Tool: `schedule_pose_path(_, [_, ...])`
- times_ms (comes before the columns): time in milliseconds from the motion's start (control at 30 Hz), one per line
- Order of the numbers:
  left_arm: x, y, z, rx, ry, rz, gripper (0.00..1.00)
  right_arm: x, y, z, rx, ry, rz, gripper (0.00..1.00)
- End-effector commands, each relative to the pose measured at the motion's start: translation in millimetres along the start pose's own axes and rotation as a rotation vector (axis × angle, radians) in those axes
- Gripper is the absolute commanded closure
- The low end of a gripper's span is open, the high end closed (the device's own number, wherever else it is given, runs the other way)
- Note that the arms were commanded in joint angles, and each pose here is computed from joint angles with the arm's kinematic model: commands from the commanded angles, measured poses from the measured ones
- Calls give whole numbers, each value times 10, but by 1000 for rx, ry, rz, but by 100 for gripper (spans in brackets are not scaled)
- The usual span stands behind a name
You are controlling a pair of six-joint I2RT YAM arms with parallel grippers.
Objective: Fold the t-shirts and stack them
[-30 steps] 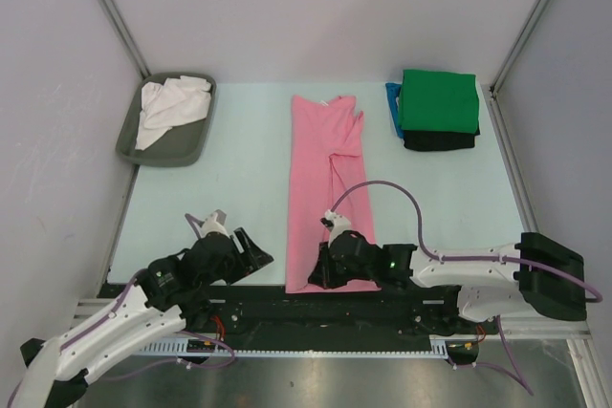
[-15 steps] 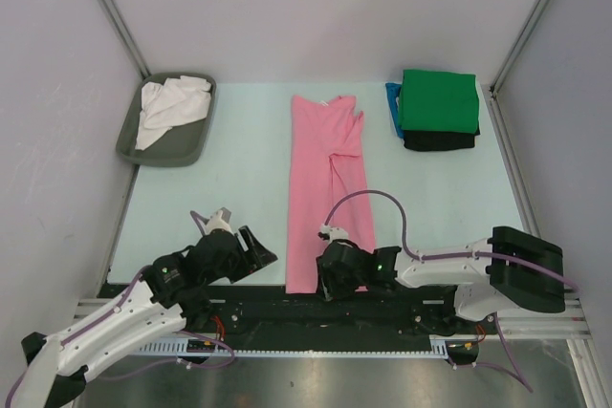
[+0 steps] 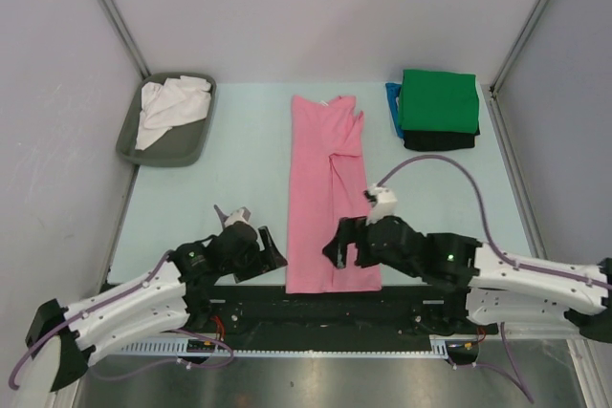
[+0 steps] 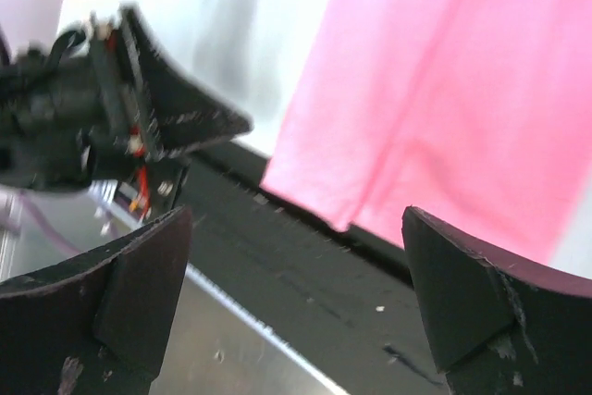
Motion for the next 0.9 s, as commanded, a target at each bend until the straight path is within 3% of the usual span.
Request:
schedule_pose_path(0, [-138, 130, 42, 50, 50, 56, 13, -832, -277, 102, -44, 32, 445, 0])
schedule_pose_path(200, [-58, 290, 159, 124, 41, 62, 13, -1172, -316, 501, 16, 124, 422, 2])
schedule_pose_path(400, [75, 374, 260, 170, 3, 66, 17, -1179, -169, 774, 48, 270, 335, 7])
schedule_pose_path(600, [116, 382, 306, 198, -11, 82, 25, -1128, -4, 923, 119, 298, 288, 8])
schedule_pose_path(867, [255, 361, 412, 275, -24, 58, 28, -1068, 78, 963, 154, 299, 259, 8])
Point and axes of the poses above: each gripper's point midway between its finger pads, its own y axis out along the fingers, its own x axis along the line the jaws close on, z = x × y, the point moved 7 cm from there along -y, back along the fingers, and after that the axes turned 10 degrees about -y, right-handed, at the moved point
